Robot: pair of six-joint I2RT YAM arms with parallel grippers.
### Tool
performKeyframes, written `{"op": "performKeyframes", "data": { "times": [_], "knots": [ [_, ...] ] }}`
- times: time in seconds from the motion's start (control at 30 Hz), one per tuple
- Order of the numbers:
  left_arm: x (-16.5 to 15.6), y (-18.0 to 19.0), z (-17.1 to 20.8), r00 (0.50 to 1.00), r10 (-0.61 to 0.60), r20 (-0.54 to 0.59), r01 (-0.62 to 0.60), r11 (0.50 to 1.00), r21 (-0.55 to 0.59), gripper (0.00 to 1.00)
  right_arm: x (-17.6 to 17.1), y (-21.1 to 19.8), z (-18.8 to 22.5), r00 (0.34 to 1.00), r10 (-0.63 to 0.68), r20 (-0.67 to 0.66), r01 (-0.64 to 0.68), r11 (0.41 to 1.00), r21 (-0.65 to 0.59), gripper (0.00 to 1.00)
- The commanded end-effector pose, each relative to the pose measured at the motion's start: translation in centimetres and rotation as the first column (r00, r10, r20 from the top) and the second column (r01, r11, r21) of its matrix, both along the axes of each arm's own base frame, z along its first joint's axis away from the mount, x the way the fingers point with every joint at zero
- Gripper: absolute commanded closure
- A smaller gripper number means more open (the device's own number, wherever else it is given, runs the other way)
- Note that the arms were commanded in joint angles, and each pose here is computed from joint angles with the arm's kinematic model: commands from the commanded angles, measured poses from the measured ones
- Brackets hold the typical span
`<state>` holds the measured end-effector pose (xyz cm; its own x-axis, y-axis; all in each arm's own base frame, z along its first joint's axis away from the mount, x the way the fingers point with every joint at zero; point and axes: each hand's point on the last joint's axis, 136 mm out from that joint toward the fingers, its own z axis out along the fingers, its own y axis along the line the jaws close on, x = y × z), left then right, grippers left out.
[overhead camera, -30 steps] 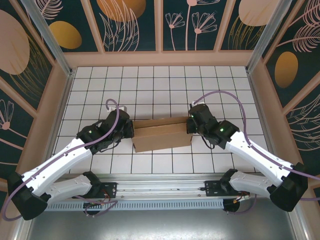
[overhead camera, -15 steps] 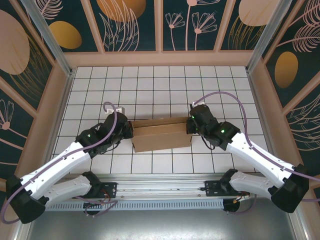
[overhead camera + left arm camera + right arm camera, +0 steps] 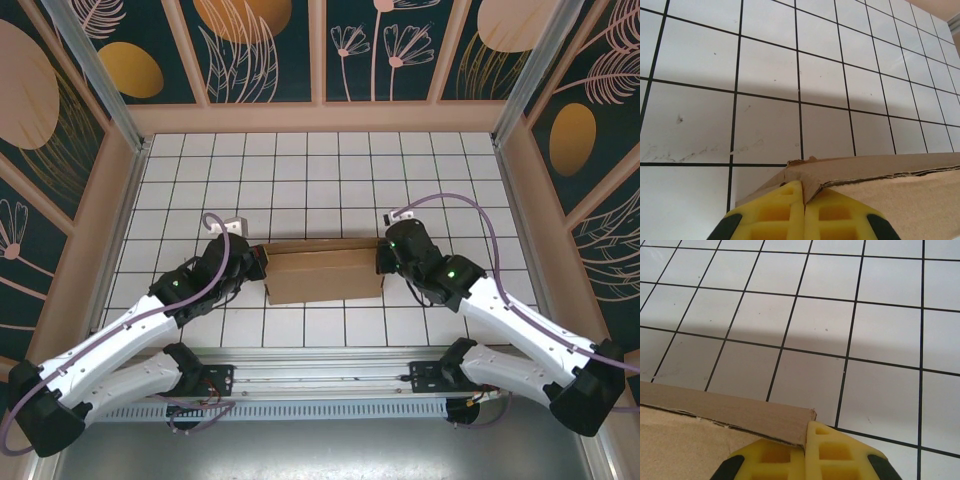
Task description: Fold the paper box
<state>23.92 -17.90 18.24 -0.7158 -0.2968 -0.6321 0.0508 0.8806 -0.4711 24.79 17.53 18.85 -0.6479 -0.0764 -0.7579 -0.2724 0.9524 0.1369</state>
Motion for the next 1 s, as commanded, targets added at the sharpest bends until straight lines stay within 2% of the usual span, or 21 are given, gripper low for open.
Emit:
{"op": "performKeyframes", "data": {
  "times": [0.0, 0.37, 0.63, 0.97],
  "knots": [
    [-1.8, 0.0, -3.3, 0.992, -0.056, -0.109, 0.063, 0.997, 0.055, 1.0, -0.1, 1.0, 0.6, 0.999, 0.029, 0.039, -0.031, 0.998, 0.048, 1.0],
    [-1.7, -0.1, -3.8, 0.991, -0.06, -0.116, 0.069, 0.995, 0.068, 1.0, -0.4, 1.5, 0.0, 0.996, -0.071, -0.045, 0.079, 0.97, 0.23, 1.0],
    [-1.8, 0.4, -4.6, 0.992, -0.053, -0.116, 0.064, 0.993, 0.097, 1.0, -1.3, 0.1, -2.6, 0.998, -0.06, -0.031, 0.064, 0.983, 0.174, 1.0],
    [-2.4, 0.6, -6.5, 0.99, -0.045, -0.134, 0.053, 0.997, 0.06, 1.0, -1.9, 0.0, -3.7, 0.998, -0.066, 0.008, 0.061, 0.96, 0.274, 1.0]
  ]
}}
